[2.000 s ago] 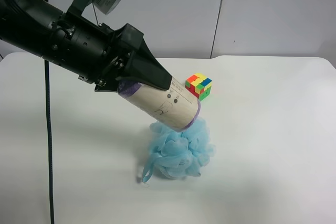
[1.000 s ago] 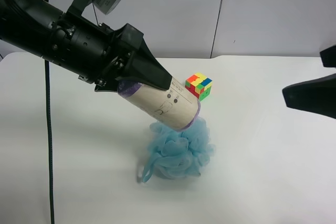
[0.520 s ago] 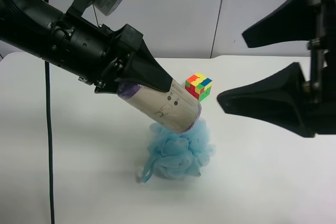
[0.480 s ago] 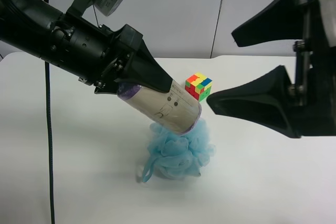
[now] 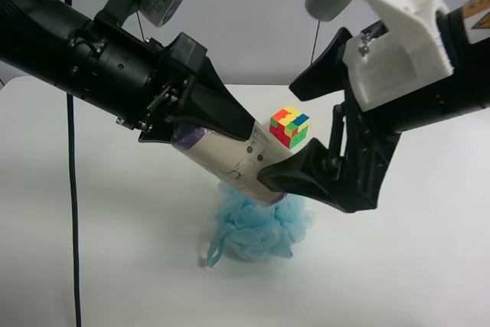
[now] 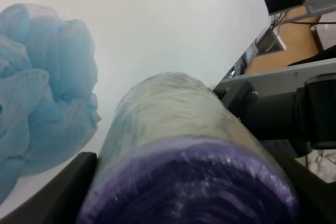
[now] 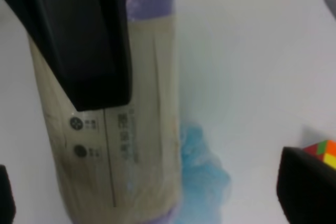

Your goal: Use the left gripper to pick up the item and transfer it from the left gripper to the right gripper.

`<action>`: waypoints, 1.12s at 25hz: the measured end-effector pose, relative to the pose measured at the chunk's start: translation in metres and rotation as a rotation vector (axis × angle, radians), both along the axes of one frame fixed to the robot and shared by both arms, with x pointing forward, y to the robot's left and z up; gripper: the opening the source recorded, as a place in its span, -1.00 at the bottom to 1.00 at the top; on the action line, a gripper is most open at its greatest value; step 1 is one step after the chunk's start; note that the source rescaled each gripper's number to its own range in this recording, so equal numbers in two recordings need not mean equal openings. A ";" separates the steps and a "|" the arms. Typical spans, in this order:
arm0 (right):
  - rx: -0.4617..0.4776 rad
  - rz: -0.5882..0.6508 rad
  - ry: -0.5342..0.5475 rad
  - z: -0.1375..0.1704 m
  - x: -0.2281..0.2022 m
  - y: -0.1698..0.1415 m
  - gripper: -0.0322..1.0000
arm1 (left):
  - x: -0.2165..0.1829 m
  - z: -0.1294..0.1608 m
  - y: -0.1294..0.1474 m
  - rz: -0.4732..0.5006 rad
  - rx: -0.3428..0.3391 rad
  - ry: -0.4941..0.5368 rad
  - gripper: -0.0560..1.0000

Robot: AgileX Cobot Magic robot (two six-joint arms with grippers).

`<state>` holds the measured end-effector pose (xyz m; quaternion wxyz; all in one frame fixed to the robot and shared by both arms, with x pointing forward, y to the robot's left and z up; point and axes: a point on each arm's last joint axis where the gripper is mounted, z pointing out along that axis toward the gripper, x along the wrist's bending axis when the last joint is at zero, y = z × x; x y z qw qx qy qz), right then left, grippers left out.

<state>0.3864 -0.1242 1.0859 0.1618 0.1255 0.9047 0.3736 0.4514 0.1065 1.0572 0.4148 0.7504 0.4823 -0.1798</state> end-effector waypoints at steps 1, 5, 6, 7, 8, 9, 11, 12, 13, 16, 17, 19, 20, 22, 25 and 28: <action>-0.008 -0.001 0.016 -0.004 0.002 0.002 1.00 | 0.000 0.000 0.000 0.003 -0.008 0.005 -0.88; -0.034 -0.004 0.064 -0.016 0.008 0.010 1.00 | 0.000 0.002 -0.001 0.013 -0.029 0.018 -0.88; -0.040 -0.005 0.070 -0.018 0.009 0.011 1.00 | 0.000 0.002 -0.002 0.015 -0.033 0.020 -0.88; -0.046 -0.005 0.076 -0.020 0.010 0.012 1.00 | 0.000 0.002 -0.002 0.016 -0.034 0.021 -0.88; -0.051 -0.005 0.081 -0.022 0.011 0.013 1.00 | 0.000 0.002 -0.002 0.015 -0.035 0.022 -0.88; -0.052 -0.006 0.081 -0.023 0.012 0.014 1.00 | 0.000 0.002 -0.002 0.015 -0.037 0.023 -0.88; -0.052 -0.007 0.081 -0.023 0.012 0.014 1.00 | 0.000 0.002 -0.002 0.014 -0.037 0.025 -0.88; -0.050 -0.008 0.081 -0.023 0.012 0.014 1.00 | 0.000 0.002 -0.002 0.013 -0.037 0.025 -0.88; -0.049 -0.009 0.079 -0.023 0.012 0.014 1.00 | -0.001 0.002 -0.002 0.011 -0.037 0.027 -0.88; -0.047 -0.009 0.077 -0.023 0.013 0.014 1.00 | -0.001 0.002 -0.002 0.009 -0.037 0.028 -0.88; -0.047 -0.009 0.077 -0.023 0.013 0.014 1.00 | -0.001 0.002 -0.002 0.009 -0.037 0.028 -0.88; -0.047 -0.009 0.077 -0.023 0.013 0.014 1.00 | -0.001 0.002 -0.002 0.006 -0.037 0.030 -0.88; -0.047 -0.010 0.078 -0.023 0.013 0.014 1.00 | -0.002 0.002 -0.002 0.003 -0.037 0.032 -0.88; -0.040 -0.012 0.085 -0.023 0.012 0.015 1.00 | -0.002 0.002 -0.002 0.000 -0.037 0.035 -0.88; -0.029 -0.016 0.096 -0.023 0.012 0.015 1.00 | -0.002 0.002 -0.002 -0.005 -0.038 0.038 -0.88; -0.018 -0.020 0.107 -0.022 0.011 0.016 1.00 | -0.003 0.002 -0.002 -0.007 -0.038 0.040 -0.88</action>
